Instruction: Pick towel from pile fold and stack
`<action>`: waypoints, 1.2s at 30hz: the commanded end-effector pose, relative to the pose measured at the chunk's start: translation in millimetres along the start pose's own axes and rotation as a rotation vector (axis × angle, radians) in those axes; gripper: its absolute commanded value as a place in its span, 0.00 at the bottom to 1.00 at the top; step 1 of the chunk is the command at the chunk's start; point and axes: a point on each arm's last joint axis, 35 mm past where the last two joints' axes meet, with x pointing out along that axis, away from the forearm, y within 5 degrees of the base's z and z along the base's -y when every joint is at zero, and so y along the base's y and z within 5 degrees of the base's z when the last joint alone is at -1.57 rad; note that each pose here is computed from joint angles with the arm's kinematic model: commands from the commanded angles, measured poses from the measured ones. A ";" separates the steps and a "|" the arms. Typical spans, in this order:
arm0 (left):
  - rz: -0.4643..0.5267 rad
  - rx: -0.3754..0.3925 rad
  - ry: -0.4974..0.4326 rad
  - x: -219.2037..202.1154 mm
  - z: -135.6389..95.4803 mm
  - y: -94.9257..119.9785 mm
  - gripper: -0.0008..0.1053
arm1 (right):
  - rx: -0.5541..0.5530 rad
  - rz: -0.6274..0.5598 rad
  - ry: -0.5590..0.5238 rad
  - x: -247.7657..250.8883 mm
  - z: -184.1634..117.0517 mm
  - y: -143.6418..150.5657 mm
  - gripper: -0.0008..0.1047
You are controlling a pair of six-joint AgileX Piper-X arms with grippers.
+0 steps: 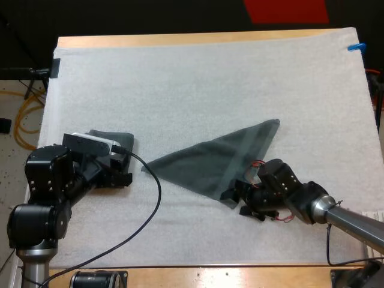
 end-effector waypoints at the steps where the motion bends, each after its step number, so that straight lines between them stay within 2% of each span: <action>1: -0.012 0.002 -0.007 -3.1 0.8 -1.3 0.62 | 0.005 0.021 -0.016 0.4 2.2 1.1 0.65; 7: -0.012 0.002 -0.007 -3.1 0.8 -1.3 0.62 | 0.059 0.063 -0.008 20.2 8.7 -5.3 0.65; 10: -0.012 0.001 -0.007 -3.1 0.8 -1.3 0.62 | 0.060 0.081 0.000 23.2 9.7 -5.5 0.59; 13: -0.012 0.000 -0.007 -3.1 0.8 -1.3 0.62 | 0.059 0.078 -0.004 23.1 9.9 -5.6 0.43; 15: -0.012 0.000 -0.007 -3.1 0.8 -1.3 0.62 | 0.044 0.075 0.000 23.2 9.4 -6.1 0.24; 16: -0.012 0.000 -0.007 -3.1 0.8 -1.3 0.62 | 0.037 0.073 0.001 23.1 9.2 -6.2 0.18; 17: -0.012 0.000 -0.007 -3.1 0.8 -1.3 0.62 | 0.016 0.071 0.001 21.9 8.8 -5.8 0.07; 18: -0.012 0.000 -0.007 -3.1 0.8 -1.3 0.62 | -0.010 0.068 0.002 20.5 8.2 -5.4 0.01; 23: -0.025 0.006 -0.005 -2.8 0.7 -2.5 0.62 | -0.142 0.027 0.018 5.2 1.3 -2.4 0.01; 28: -0.131 0.005 0.021 3.6 2.4 -4.8 0.62 | -0.240 -0.118 0.066 -15.0 -13.1 -8.9 0.01; 34: -0.230 0.053 0.125 23.2 -0.4 -20.3 0.62 | -0.325 -0.242 0.088 -34.1 -24.4 -13.3 0.01; 36: -0.285 0.061 0.198 37.2 -3.2 -31.9 0.62 | -0.350 -0.252 0.084 -39.2 -26.3 -12.3 0.01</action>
